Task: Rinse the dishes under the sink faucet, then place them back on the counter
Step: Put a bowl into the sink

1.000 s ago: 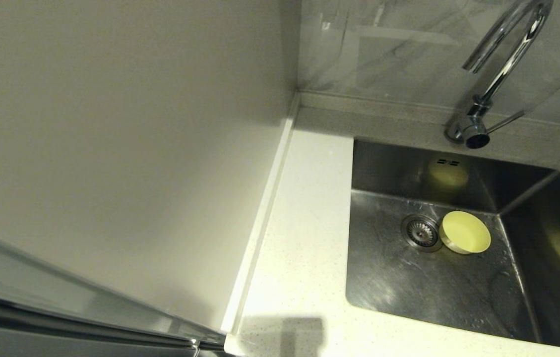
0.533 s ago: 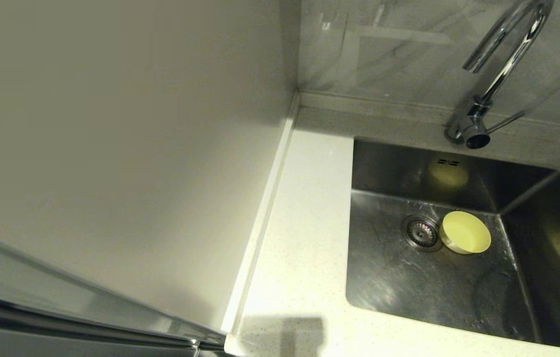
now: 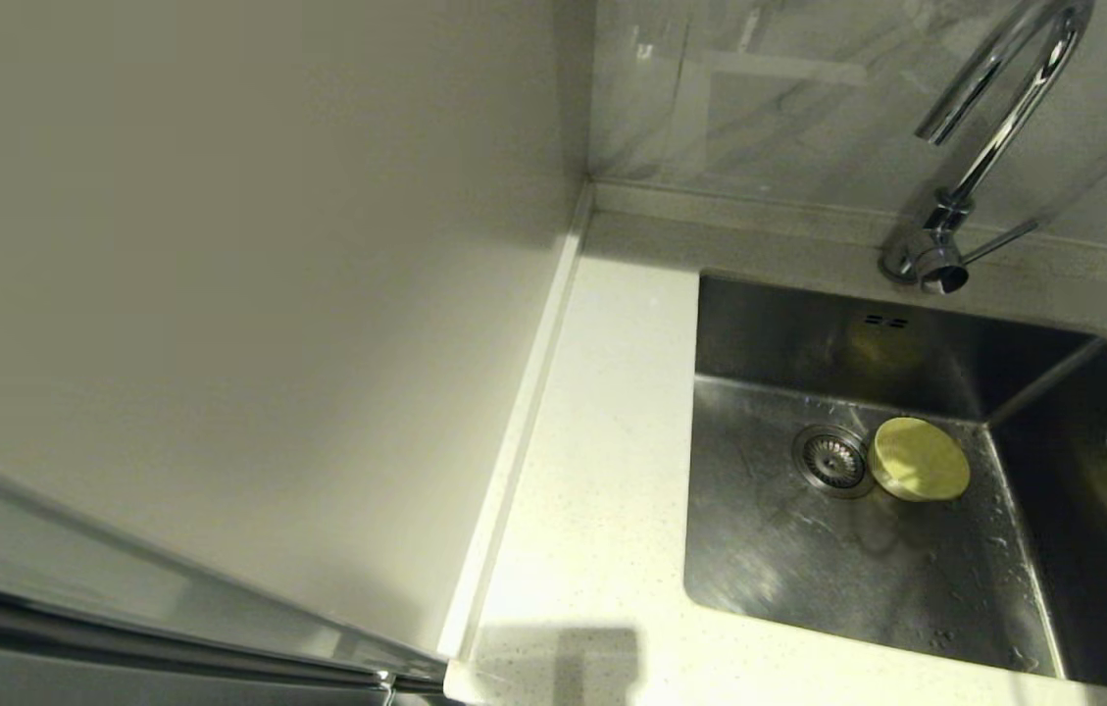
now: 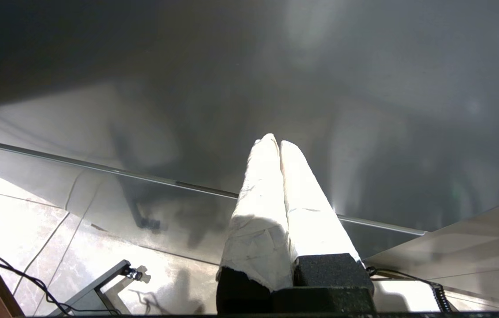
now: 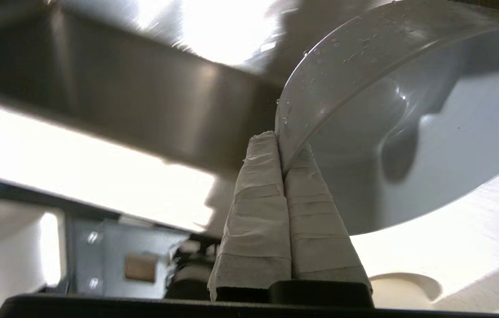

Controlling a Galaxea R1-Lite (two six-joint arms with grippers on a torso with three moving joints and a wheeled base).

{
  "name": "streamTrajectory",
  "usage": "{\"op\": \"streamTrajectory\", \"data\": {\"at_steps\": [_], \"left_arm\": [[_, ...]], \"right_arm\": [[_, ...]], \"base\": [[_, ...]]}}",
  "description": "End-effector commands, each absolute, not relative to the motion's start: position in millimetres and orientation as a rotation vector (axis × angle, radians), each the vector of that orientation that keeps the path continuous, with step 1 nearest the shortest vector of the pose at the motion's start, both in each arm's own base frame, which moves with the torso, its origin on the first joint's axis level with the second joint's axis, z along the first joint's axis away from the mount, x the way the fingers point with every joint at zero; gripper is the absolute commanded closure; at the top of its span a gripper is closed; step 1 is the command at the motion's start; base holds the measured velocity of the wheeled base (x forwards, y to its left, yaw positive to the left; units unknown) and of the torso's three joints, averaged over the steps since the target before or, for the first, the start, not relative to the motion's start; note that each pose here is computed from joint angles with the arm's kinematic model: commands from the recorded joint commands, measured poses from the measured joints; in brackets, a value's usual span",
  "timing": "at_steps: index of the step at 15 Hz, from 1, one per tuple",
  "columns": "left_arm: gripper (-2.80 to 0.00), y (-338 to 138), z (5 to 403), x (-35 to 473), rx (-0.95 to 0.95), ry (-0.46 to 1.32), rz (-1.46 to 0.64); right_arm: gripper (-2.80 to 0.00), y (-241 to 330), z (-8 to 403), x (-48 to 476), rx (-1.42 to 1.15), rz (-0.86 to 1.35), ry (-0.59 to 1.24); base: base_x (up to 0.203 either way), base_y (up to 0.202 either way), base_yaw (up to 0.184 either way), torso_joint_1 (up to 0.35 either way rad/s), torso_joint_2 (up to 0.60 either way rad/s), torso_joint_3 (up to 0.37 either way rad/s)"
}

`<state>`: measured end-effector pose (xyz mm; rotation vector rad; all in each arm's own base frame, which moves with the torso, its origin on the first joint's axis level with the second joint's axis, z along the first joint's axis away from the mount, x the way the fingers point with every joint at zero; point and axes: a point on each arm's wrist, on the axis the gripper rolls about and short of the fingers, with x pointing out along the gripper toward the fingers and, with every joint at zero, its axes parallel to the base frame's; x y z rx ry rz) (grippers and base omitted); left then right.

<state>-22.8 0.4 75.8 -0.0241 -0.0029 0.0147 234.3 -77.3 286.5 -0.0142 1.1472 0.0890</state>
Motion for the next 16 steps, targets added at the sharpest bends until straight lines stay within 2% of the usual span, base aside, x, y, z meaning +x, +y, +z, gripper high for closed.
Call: {"op": "streamTrajectory", "data": {"at_steps": [1,5,9,12,16], "left_arm": [[0.0,0.4,75.7,-23.0,-0.025,-0.006,0.016],[0.0,0.4,75.7,-23.0,-0.025,-0.006,0.017],[0.0,0.4,75.7,-23.0,-0.025,-0.006,0.015],[0.0,0.4,75.7,-23.0,-0.025,-0.006,0.014],[0.0,0.3,75.7,-23.0,-0.025,-0.006,0.015]], "right_arm": [[0.0,-36.8,283.7,231.7,-0.066,0.15,1.179],[0.0,24.0,234.5,245.0,-0.191,0.121,1.201],[0.0,65.2,174.9,263.7,-0.329,0.043,0.939],[0.0,96.9,145.4,270.4,-0.404,0.031,0.749],[0.0,122.5,129.4,281.5,-0.452,0.079,0.755]], "base": [[0.0,0.0,0.0,0.0,0.0,0.0],[0.0,0.0,0.0,0.0,0.0,0.0],[0.0,0.0,0.0,0.0,0.0,0.0],[0.0,0.0,0.0,0.0,0.0,0.0],[0.0,0.0,0.0,0.0,0.0,0.0]]}}
